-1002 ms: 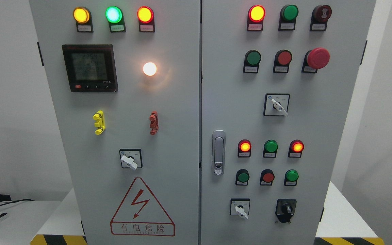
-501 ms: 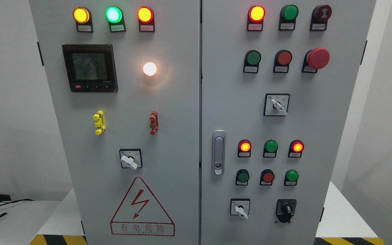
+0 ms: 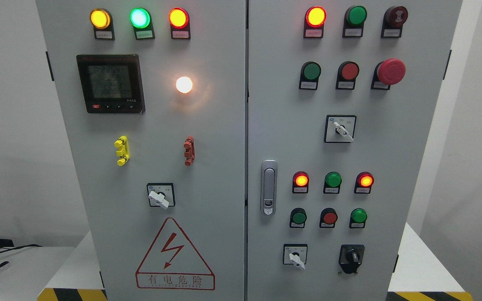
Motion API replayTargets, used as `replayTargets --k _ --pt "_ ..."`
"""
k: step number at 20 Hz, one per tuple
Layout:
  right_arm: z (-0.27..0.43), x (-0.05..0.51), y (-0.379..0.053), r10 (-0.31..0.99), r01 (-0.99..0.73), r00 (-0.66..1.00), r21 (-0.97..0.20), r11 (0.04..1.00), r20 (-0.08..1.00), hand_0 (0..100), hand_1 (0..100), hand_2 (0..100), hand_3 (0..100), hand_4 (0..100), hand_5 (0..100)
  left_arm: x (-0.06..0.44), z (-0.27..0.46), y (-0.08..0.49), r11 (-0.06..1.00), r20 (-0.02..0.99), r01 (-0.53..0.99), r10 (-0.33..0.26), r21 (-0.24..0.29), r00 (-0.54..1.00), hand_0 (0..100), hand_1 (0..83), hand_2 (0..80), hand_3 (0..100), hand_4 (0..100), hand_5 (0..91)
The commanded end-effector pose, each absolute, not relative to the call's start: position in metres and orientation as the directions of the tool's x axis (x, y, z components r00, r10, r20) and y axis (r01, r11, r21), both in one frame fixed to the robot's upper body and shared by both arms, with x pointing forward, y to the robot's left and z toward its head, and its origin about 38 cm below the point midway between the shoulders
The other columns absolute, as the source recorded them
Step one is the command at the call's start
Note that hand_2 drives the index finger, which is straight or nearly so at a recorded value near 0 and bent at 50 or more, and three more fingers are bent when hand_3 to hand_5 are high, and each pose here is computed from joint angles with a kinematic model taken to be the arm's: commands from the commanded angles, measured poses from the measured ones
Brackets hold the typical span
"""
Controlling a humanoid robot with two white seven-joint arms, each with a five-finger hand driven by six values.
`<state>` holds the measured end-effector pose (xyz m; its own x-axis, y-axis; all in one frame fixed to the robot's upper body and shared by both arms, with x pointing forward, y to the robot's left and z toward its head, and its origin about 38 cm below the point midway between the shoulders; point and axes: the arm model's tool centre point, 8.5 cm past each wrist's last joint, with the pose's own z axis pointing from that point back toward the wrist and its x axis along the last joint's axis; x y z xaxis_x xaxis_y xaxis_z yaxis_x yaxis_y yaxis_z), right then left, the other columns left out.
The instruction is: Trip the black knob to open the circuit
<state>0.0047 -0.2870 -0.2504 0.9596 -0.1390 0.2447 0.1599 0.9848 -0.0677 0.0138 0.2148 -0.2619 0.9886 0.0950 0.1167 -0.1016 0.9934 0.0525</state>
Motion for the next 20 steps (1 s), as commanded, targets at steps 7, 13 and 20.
replayTargets --k 7,13,20 --pt "-0.194 0.063 -0.3 -0.022 0.091 0.741 -0.067 0.994 0.671 45 18 0 26 27 23 0.014 -0.262 0.216 0.993 0.117 -0.106 0.099 0.054 0.988 12 38.9 0.0 0 0 0.0" --pt "-0.169 0.078 -0.303 0.007 0.085 0.588 -0.071 0.994 0.809 44 22 4 38 37 33 0.014 -0.262 0.216 0.993 0.117 -0.106 0.099 0.054 0.988 12 38.9 0.0 0 0 0.0" --pt "-0.111 0.112 -0.3 0.047 0.097 0.324 -0.083 0.992 0.945 43 27 16 59 57 64 0.014 -0.262 0.215 0.993 0.117 -0.106 0.1 0.053 0.988 12 38.9 0.0 0 0 0.0"
